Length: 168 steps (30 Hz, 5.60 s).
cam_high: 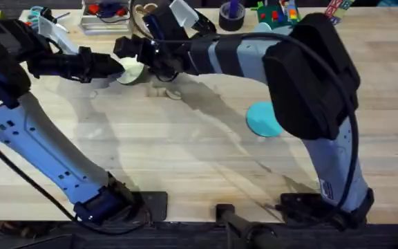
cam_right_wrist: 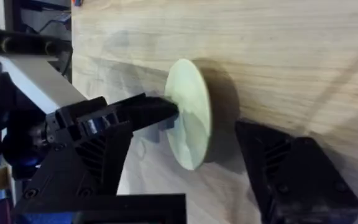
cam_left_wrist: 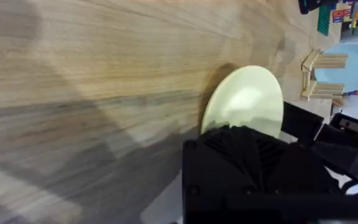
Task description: Pick up the plates from the table one by one and place each into a slot on the dish rack.
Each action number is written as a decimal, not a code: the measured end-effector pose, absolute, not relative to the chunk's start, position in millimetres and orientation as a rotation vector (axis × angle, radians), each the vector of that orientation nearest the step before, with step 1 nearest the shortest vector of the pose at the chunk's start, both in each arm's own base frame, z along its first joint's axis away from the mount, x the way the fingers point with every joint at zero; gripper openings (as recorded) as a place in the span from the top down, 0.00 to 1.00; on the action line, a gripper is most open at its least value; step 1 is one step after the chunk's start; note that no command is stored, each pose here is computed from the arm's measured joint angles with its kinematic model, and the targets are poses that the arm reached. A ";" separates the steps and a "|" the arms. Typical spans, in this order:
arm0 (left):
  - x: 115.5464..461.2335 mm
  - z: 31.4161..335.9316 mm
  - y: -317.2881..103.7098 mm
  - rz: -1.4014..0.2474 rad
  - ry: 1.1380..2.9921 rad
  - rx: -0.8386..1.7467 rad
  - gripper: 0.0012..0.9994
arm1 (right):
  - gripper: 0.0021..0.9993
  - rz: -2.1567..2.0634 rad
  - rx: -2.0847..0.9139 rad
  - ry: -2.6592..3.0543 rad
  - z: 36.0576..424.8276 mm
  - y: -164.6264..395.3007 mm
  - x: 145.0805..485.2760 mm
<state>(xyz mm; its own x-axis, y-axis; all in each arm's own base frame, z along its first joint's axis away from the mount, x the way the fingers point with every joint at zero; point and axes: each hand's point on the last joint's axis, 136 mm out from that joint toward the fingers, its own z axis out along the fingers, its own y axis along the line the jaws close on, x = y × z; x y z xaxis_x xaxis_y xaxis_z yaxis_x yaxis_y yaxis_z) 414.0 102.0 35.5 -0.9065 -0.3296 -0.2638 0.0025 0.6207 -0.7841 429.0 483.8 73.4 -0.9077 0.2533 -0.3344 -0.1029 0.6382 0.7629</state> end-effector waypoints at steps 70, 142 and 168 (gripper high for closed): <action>401.5 41.3 102.2 -1.090 2.580 -0.224 0.96 | 0.97 0.909 0.036 2.547 87.5 421.4 444.7; 287.4 226.3 -88.7 -0.282 2.608 0.411 0.00 | 0.97 -0.043 -0.530 2.441 316.0 151.5 353.2; 287.4 226.4 -88.8 -0.283 2.607 0.411 0.00 | 0.97 -0.111 -0.372 2.460 317.6 104.7 371.8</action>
<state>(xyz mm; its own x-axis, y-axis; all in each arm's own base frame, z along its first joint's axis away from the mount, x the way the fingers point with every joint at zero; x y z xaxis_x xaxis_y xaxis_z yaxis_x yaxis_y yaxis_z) 287.4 -88.8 226.4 -0.8385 0.2369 -0.4907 0.3366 0.9333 -0.1246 371.8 104.7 317.6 -0.7553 -0.2917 -0.5869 -0.2375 0.9564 -0.1699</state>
